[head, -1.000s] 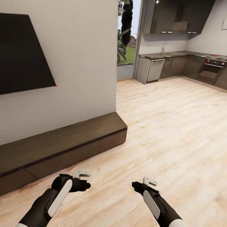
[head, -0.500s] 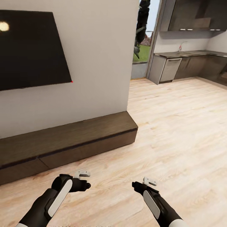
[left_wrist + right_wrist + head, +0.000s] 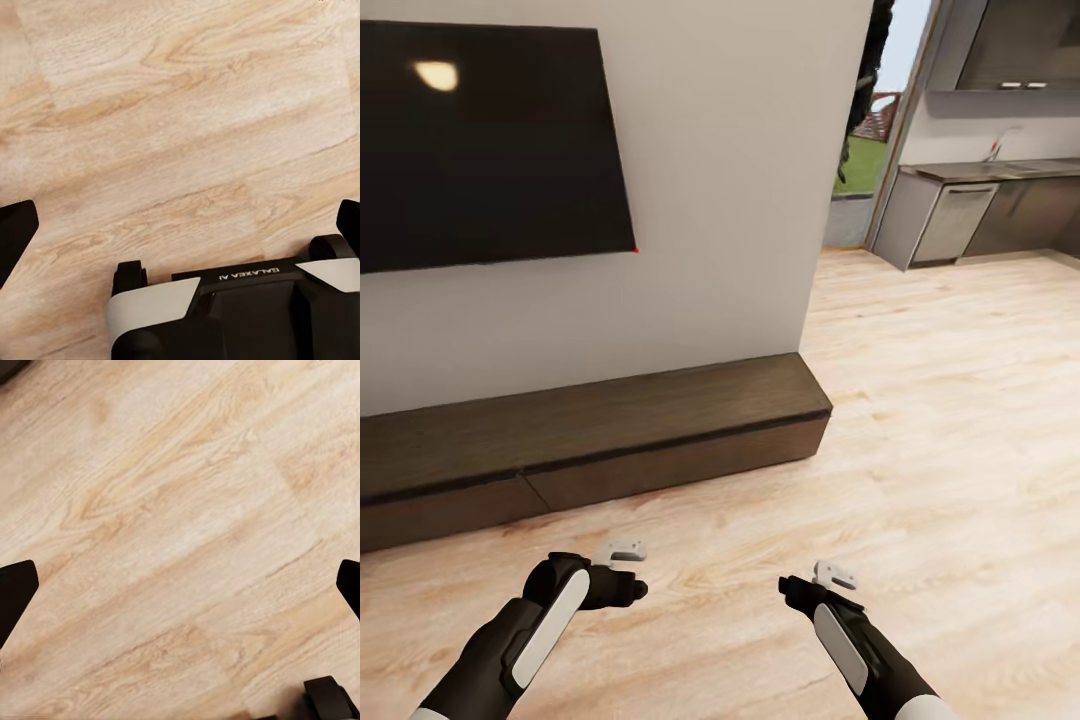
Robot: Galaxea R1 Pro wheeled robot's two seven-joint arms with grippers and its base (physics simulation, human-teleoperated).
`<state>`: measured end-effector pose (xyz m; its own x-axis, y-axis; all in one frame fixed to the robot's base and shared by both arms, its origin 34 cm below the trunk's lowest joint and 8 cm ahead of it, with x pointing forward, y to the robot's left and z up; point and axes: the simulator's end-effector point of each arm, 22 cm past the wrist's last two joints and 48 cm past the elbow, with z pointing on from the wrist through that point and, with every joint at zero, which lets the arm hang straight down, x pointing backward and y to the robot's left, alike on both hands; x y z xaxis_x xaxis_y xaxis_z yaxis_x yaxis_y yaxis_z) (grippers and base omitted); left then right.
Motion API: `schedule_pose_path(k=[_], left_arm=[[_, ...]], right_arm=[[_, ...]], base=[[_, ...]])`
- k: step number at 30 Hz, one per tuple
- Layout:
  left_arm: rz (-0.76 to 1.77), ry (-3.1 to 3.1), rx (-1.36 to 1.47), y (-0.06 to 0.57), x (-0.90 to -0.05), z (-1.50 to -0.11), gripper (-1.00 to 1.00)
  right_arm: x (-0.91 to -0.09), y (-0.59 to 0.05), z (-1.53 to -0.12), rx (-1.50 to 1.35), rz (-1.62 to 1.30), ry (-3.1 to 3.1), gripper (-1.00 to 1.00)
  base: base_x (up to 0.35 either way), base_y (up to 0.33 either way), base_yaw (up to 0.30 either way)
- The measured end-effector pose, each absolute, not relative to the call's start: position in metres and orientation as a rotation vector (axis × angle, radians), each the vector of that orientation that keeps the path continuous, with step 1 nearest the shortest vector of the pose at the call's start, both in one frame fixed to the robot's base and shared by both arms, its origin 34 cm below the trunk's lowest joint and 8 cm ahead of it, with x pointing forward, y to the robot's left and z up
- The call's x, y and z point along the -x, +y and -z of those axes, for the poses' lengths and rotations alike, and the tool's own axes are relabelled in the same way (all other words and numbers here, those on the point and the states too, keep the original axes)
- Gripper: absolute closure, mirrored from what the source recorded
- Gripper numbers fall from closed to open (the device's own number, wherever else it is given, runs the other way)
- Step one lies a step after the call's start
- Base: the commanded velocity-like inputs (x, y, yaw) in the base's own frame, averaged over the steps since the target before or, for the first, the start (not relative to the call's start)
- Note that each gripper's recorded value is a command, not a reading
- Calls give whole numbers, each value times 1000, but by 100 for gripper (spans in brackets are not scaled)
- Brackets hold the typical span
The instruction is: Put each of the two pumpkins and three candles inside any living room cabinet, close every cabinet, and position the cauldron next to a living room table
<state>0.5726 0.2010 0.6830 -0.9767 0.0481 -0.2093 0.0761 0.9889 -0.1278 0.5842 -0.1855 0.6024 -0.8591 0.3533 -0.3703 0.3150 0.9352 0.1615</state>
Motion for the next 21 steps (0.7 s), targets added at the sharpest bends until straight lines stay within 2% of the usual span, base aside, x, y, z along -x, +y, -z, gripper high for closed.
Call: schedule_pose_path(k=[8, 21], left_arm=[[195, 2933, -92, 202, -571, -680, -100], [194, 2935, -93, 202, -571, -679, -100]], right_arm=[[-582, -186, -599, -483, -133, 2696, -100], [-582, -192, -598, -479, -121, 2698, -100]], base=[[175, 102, 212], [100, 49, 14]])
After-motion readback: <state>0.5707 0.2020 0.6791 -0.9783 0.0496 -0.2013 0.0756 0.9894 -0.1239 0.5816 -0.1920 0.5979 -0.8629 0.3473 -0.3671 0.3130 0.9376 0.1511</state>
